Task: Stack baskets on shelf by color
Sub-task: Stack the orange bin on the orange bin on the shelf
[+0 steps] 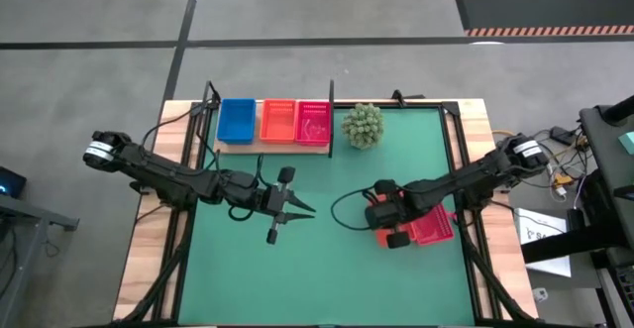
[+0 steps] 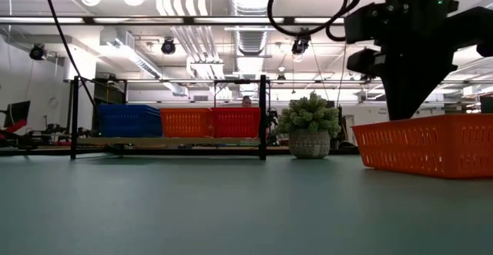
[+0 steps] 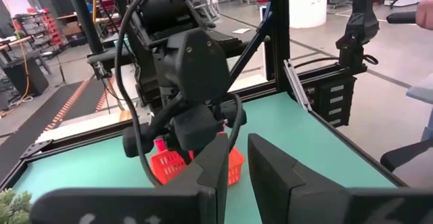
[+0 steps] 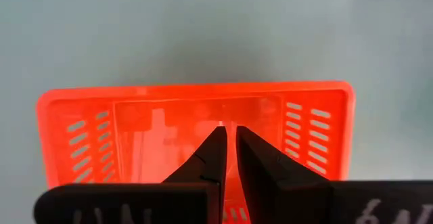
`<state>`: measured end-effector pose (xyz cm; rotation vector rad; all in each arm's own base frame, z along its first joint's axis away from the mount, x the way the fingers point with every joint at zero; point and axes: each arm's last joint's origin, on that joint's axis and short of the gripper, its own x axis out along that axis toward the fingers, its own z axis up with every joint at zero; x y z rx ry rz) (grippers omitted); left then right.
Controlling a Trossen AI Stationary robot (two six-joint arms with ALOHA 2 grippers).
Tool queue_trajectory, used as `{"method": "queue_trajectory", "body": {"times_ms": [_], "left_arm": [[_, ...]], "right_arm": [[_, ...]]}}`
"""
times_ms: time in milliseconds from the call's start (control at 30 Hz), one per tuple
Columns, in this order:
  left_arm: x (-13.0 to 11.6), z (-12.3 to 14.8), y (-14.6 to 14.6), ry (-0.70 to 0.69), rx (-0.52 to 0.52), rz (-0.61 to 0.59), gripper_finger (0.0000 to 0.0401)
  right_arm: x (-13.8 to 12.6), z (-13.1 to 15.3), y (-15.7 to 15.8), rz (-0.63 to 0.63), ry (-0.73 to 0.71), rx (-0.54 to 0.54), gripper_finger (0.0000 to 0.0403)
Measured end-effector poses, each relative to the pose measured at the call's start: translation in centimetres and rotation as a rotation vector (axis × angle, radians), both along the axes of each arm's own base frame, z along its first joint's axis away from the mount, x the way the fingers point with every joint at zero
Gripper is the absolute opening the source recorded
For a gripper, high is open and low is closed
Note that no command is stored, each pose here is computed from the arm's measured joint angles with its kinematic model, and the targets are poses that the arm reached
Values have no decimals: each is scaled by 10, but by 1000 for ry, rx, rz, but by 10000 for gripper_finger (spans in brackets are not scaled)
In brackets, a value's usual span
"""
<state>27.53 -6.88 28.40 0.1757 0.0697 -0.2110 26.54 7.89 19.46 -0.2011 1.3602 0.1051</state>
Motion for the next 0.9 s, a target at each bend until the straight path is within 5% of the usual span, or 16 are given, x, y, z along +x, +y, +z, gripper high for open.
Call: {"method": "queue_trajectory", "body": {"times_ms": [533, 700, 900], "left_arm": [[6, -13, -3, 59, -31, -1, 40], [6, -12, -3, 57, -30, -2, 40], [6, -10, -4, 51, -47, -2, 40]], "right_arm": [[11, -23, -17, 28, -28, 13, 27], [47, -26, -28, 73, -257, -8, 27], [98, 14, -39, 114, -452, -133, 27]]}}
